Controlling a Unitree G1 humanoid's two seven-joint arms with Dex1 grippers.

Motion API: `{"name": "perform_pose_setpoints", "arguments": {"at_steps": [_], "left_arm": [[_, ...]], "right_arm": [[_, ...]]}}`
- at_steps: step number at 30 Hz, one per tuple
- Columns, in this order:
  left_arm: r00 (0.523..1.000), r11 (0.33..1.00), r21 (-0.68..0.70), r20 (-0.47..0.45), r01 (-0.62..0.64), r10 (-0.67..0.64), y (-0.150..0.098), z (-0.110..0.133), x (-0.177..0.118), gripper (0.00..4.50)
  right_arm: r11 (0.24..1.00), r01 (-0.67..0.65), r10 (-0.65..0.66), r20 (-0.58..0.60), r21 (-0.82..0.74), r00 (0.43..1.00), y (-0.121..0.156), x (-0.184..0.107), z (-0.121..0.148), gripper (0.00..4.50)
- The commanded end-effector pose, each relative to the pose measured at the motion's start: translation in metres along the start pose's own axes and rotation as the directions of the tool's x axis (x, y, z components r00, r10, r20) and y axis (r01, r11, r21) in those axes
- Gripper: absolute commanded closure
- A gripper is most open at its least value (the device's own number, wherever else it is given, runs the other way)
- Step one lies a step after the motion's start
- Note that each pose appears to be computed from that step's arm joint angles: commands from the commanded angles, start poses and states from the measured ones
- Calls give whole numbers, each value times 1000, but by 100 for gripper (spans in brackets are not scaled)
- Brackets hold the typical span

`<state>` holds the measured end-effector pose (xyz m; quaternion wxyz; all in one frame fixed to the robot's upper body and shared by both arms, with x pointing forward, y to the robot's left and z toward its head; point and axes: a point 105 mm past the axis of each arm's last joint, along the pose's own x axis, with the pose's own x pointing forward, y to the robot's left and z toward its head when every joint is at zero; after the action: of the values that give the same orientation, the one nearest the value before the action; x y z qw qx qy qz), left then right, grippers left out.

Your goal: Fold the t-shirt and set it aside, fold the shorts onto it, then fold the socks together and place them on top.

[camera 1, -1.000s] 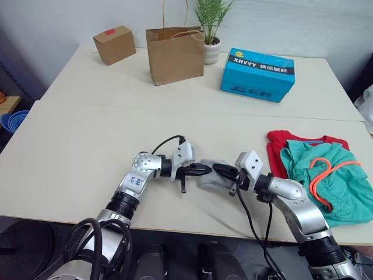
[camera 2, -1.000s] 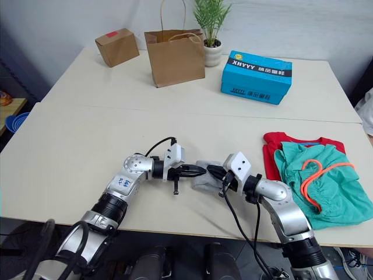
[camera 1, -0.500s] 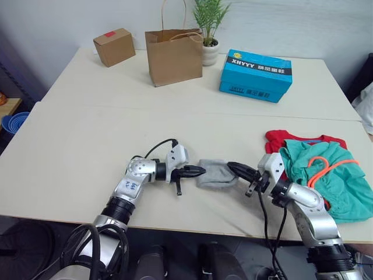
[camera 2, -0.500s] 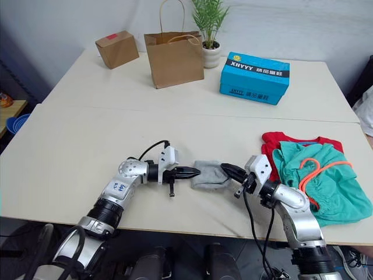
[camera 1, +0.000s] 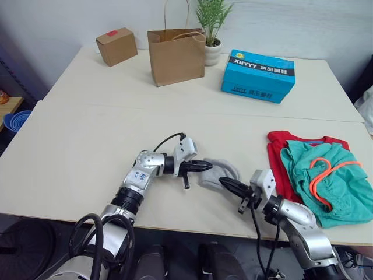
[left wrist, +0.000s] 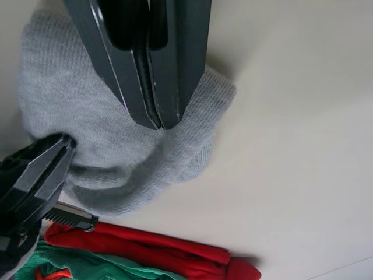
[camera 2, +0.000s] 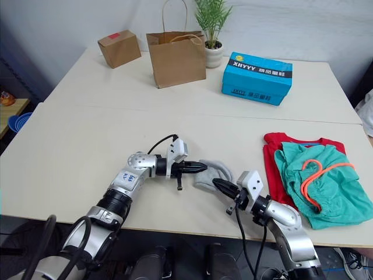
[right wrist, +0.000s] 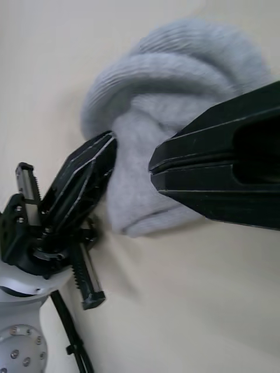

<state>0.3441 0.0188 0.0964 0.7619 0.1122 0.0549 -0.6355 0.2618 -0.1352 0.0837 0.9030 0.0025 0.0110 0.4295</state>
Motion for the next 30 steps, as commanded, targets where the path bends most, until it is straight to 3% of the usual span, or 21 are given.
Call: {"name": "perform_pose_setpoints", "arguments": {"at_steps": [1,3,5,8,12,19,27,30], "left_arm": [[1000,1000,8,-2,23,-23,-5,-6,-2,450],[999,999,22,21,25,-25,-6,-2,-3,450],[999,999,40,30,20,-21,-5,0,-5,450],[999,999,51,29,19,-20,-5,0,-7,450],[999,998,58,20,30,-31,-7,-3,-6,450],[999,998,58,13,30,-31,-9,-5,-7,450],[1000,998,57,1,12,-12,-6,-8,-12,450],[1000,999,54,-5,2,-2,-5,-10,-14,450]], "right_arm": [[994,-6,-9,139,106,990,0,-14,46,363],[983,-21,1,106,180,994,2,-21,52,297],[934,-13,-4,46,356,999,0,-30,53,229],[836,131,14,-260,533,966,-7,-48,26,131],[680,259,-38,-319,686,947,-31,-47,23,4],[535,225,77,-313,814,947,-20,-10,23,4],[475,232,144,-335,849,931,-2,30,13,4],[456,250,96,-327,854,940,-10,39,13,62]]}}
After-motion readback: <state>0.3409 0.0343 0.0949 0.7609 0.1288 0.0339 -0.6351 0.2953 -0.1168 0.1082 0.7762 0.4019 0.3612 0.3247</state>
